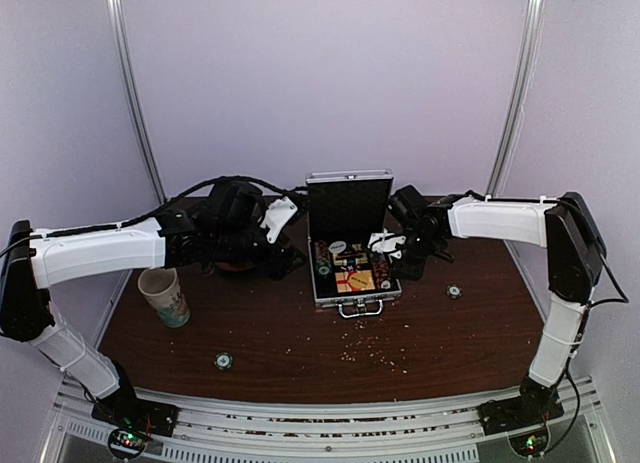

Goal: Pack up texas hold em set

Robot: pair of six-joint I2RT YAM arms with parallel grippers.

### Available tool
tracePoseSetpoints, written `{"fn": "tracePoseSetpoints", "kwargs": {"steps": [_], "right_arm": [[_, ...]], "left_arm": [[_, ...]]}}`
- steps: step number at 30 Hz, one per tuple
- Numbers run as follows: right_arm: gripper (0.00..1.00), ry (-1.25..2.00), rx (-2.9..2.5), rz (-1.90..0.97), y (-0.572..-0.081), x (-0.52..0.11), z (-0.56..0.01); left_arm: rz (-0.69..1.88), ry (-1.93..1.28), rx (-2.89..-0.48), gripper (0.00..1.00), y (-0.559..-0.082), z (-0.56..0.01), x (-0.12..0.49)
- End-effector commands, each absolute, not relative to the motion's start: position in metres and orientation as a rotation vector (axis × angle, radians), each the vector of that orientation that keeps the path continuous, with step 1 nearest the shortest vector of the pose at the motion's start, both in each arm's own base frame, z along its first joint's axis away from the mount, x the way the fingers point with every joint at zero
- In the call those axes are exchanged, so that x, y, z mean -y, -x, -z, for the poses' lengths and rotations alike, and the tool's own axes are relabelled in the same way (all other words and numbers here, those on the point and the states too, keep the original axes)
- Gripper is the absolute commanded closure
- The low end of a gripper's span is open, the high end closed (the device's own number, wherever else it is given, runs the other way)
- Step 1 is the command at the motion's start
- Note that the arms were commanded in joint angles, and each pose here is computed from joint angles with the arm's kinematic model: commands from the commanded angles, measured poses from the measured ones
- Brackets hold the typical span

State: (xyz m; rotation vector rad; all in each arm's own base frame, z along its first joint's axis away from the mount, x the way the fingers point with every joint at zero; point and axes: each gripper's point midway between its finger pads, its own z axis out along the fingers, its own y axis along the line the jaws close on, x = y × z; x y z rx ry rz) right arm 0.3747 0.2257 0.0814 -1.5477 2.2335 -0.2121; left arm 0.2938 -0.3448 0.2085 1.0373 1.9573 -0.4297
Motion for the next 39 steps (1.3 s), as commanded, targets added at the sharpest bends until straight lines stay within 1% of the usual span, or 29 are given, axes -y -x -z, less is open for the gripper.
{"fn": "tracePoseSetpoints", "kwargs": {"steps": [1,5,10,16,28,33,39], "right_arm": [[0.51,1.517,-2.258,0.193,-0.382,-0.230,-0.074],[0.51,1.540,-2.259,0.138,-0.376,-0.235,-0.073],[0.44,1.520,-2.245,0.098,-0.376,-0.240,-0.078],[0.42,1.498,-2.262,0.083,-0.380,-0.244,-0.071],[0.35,1.512,-2.308,0.036,-0.383,-0.253,-0.053],[0.35,1.452,-2.325,0.091,-0.395,-0.248,-0.051],[0.36,1.464,-2.333,0.052,-0.396,-0.246,-0.055]], "left_arm": [[0.450,-1.059,-1.944,0.35,-0.294,-0.209,0.352],[0.451,-1.063,-1.950,0.35,-0.294,-0.207,0.352],[0.454,-1.071,-1.953,0.35,-0.294,-0.205,0.353],[0.454,-1.072,-1.955,0.35,-0.293,-0.205,0.353],[0.454,-1.076,-1.953,0.35,-0.293,-0.205,0.353],[0.454,-1.078,-1.955,0.35,-0.293,-0.205,0.353],[0.452,-1.082,-1.958,0.35,-0.293,-0.203,0.354]]}}
